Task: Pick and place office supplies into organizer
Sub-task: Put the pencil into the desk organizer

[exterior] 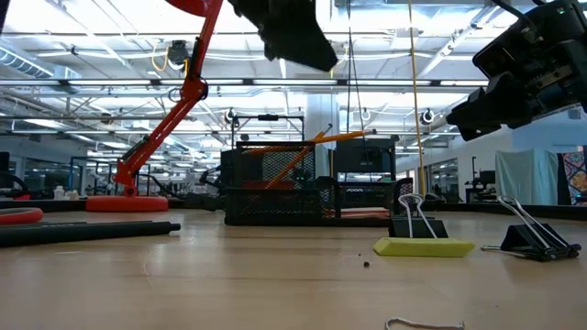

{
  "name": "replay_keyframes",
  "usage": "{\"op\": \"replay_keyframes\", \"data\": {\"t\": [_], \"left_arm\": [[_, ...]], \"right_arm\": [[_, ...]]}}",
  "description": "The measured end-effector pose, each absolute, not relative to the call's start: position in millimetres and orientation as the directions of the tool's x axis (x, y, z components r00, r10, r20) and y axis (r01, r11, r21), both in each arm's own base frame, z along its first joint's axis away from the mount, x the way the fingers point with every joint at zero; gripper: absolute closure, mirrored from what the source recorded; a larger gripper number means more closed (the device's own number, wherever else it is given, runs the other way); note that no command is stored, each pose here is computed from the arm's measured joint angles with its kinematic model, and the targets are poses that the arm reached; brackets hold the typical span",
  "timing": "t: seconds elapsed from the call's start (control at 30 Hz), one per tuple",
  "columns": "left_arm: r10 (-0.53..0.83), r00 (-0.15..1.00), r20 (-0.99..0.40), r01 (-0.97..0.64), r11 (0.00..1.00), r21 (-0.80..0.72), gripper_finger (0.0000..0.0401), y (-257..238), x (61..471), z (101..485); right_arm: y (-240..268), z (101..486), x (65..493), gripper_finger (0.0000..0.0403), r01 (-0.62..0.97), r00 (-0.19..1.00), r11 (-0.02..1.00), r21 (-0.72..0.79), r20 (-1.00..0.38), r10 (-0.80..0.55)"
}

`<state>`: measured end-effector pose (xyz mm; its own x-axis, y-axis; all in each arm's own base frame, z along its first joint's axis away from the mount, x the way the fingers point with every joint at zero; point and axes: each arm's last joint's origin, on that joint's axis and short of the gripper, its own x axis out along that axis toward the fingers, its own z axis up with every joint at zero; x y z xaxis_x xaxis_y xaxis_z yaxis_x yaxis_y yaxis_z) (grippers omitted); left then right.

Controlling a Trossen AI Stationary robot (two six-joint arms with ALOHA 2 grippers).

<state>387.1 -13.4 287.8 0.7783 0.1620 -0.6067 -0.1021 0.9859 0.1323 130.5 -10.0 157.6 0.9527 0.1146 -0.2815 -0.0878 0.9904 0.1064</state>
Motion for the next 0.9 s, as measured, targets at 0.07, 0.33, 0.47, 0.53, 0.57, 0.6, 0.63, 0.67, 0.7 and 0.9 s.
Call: {"op": "replay_keyframes", "data": {"t": [0.07,0.33,0.47,0.53,0.57,0.6,0.63,0.67,0.7,0.9], "left_arm": [[0.142,0.758,-0.637,-0.082,0.989,0.123,0.0229,-13.8,396.9,289.3],[0.105,0.61,-0.785,-0.038,0.994,0.104,0.0222,-2.4,432.9,287.3],[0.079,0.577,-0.813,-0.034,0.997,0.073,0.0222,6.4,447.8,284.0],[0.071,0.557,-0.827,-0.031,0.997,0.065,0.0221,8.9,453.3,277.8],[0.063,0.556,-0.829,-0.024,0.998,0.059,0.0221,9.9,455.0,276.5],[0.056,0.554,-0.83,-0.014,0.998,0.059,0.0221,10.6,456.7,275.0],[0.053,0.558,-0.828,-0.009,0.998,0.058,0.0221,11.2,457.3,276.0],[0.053,0.558,-0.828,-0.008,0.998,0.059,0.0221,11.7,457.1,276.5],[0.055,0.557,-0.829,-0.009,0.998,0.06,0.0221,12.6,456.7,276.4],[0.058,0.535,-0.843,-0.029,0.998,0.051,0.0221,22.8,455.2,268.1]], "right_arm": [[-10.4,157.7,130.6,0.0399,-0.076,0.954,0.992,0.104,-0.281,0.103],[-11.0,157.8,130.8,0.0398,-0.055,0.956,0.993,0.101,-0.28,0.082],[-11.0,157.9,130.8,0.0398,-0.055,0.957,0.993,0.101,-0.28,0.082],[-11.0,157.8,130.8,0.0398,-0.056,0.956,0.993,0.102,-0.281,0.083],[-11.0,157.8,130.8,0.0398,-0.057,0.956,0.993,0.102,-0.28,0.083],[-11.0,157.9,130.7,0.0398,-0.057,0.956,0.993,0.102,-0.28,0.084],[-10.9,157.8,130.7,0.0398,-0.058,0.956,0.993,0.102,-0.28,0.084],[-10.9,157.8,130.7,0.0398,-0.058,0.956,0.993,0.102,-0.281,0.085],[-10.9,157.8,130.7,0.0398,-0.058,0.956,0.993,0.101,-0.28,0.085],[-10.9,157.8,130.7,0.0398,-0.059,0.956,0.993,0.099,-0.281,0.085]]}}
